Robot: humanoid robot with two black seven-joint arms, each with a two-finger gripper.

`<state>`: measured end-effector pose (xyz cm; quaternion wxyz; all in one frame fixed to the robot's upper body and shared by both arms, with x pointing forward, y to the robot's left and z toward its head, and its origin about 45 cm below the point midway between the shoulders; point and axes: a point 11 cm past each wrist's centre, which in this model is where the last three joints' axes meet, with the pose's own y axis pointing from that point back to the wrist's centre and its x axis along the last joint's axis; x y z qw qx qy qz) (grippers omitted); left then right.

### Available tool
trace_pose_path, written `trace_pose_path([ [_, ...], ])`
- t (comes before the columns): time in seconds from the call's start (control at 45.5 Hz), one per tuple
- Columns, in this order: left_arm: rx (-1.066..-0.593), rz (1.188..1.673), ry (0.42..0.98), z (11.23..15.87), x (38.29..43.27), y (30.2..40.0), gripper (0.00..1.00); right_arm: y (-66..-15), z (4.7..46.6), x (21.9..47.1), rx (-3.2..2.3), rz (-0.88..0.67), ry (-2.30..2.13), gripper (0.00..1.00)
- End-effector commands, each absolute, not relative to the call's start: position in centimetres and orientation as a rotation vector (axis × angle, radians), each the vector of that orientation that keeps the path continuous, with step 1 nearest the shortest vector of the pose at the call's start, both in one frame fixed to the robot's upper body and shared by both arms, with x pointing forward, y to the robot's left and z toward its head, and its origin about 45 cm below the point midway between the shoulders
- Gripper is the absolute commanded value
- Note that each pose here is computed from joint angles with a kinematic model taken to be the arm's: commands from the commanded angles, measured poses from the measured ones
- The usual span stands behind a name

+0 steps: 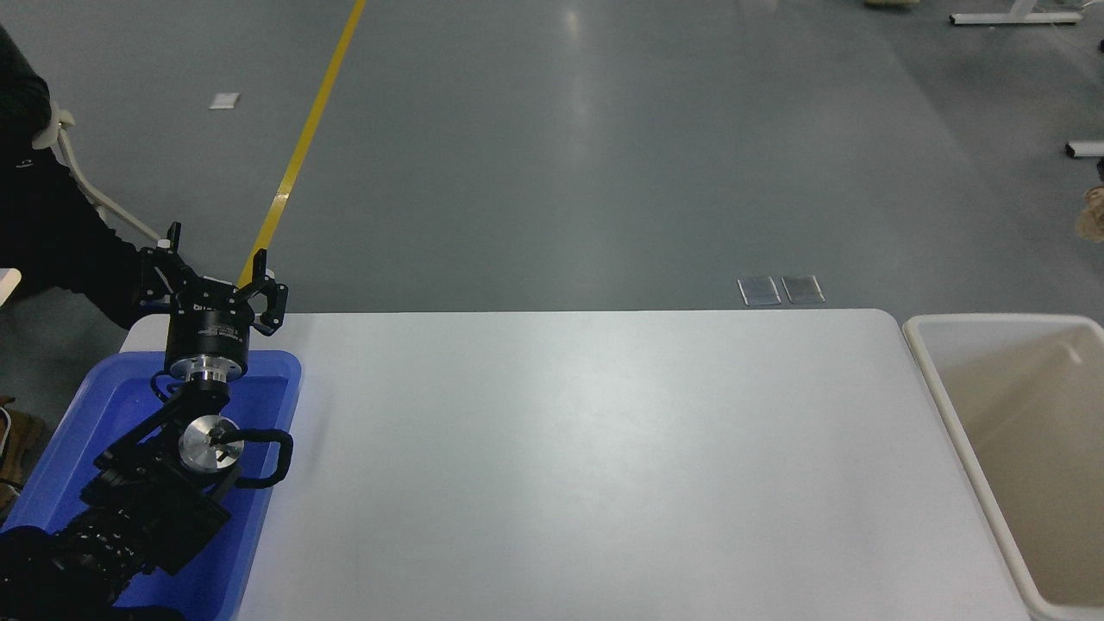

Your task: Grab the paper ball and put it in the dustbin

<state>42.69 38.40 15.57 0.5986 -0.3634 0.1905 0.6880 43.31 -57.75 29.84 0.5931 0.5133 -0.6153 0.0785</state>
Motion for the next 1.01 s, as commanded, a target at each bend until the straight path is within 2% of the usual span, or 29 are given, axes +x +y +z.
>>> trace_pose_path([
  [0.0,-0.843,1.596,0.442,15.57,42.69,38.40,0.99,-60.8,20.3,37.0,1.075,-0.069,-1.706,0.00],
  [0.22,-0.842,1.597,0.443,15.51,42.64,38.41,0.99,-57.4,11.8,33.7,1.012,-0.265,-1.858,0.00],
  [0.418,-0.843,1.596,0.442,15.57,42.69,38.40,0.99,-54.5,6.7,31.2,1.034,-0.485,-1.955,0.00],
  [0.879,-0.843,1.596,0.442,15.57,42.69,38.40,0.99,-53.4,4.8,29.8,0.970,-0.620,-2.088,0.00],
  [0.923,-0.842,1.597,0.443,15.51,42.64,38.41,0.99,-53.6,4.9,29.8,0.965,-0.622,-2.096,0.04],
  [0.989,-0.843,1.596,0.442,15.57,42.69,38.40,0.99,-53.9,5.2,29.8,0.956,-0.628,-2.114,0.21],
])
